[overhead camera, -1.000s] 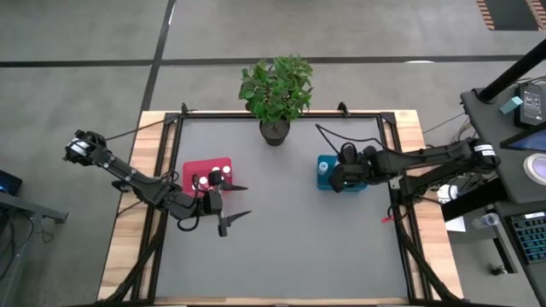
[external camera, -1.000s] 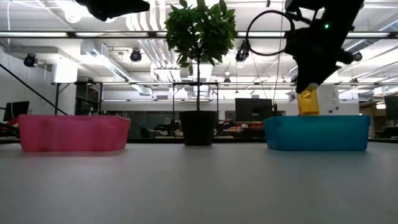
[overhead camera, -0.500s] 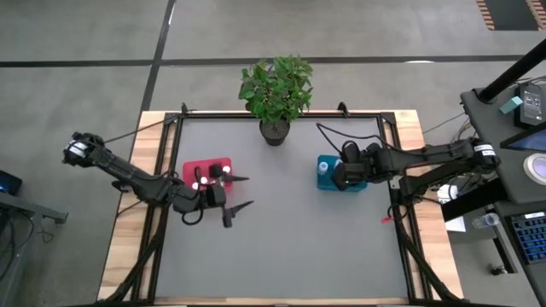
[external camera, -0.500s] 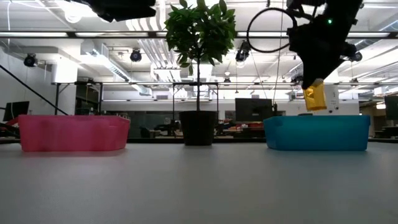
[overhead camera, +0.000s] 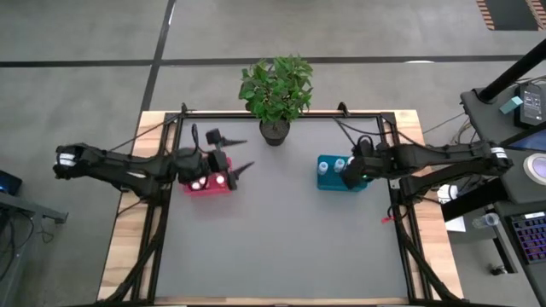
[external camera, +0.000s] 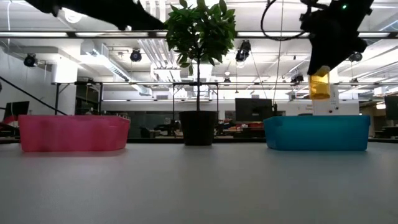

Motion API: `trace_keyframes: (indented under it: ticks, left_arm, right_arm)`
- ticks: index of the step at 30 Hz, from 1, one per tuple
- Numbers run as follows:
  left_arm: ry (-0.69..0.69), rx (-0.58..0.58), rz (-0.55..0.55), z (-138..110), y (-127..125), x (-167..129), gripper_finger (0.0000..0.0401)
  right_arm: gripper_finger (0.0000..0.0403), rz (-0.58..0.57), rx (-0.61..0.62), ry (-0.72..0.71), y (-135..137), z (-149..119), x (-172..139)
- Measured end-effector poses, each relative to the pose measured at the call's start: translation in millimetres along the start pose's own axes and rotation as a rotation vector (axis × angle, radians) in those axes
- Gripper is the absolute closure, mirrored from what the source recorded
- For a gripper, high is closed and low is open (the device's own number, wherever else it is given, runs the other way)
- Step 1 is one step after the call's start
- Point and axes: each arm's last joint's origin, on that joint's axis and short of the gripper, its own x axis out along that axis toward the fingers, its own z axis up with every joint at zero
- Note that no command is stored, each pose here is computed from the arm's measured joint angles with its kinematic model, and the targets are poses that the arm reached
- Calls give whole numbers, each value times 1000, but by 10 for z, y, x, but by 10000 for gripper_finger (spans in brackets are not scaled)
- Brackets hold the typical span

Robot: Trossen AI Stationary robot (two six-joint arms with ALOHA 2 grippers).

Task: Pick and place medicine bottles into bin by pill shape (circle, oval)
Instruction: Put the orange capsule bottle into the blue bin

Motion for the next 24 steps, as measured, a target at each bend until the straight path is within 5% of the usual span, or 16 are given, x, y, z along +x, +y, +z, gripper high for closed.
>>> trace_keyframes:
  ticks: [13,24]
  left_arm:
    - [29,113,229,-232,736,189,98]
    - [-13,277,362,-165,964,94,98]
  right_arm:
    - [197,95,-17,-97,-157,6,-144]
    - [197,106,127,73,-156,-148,60]
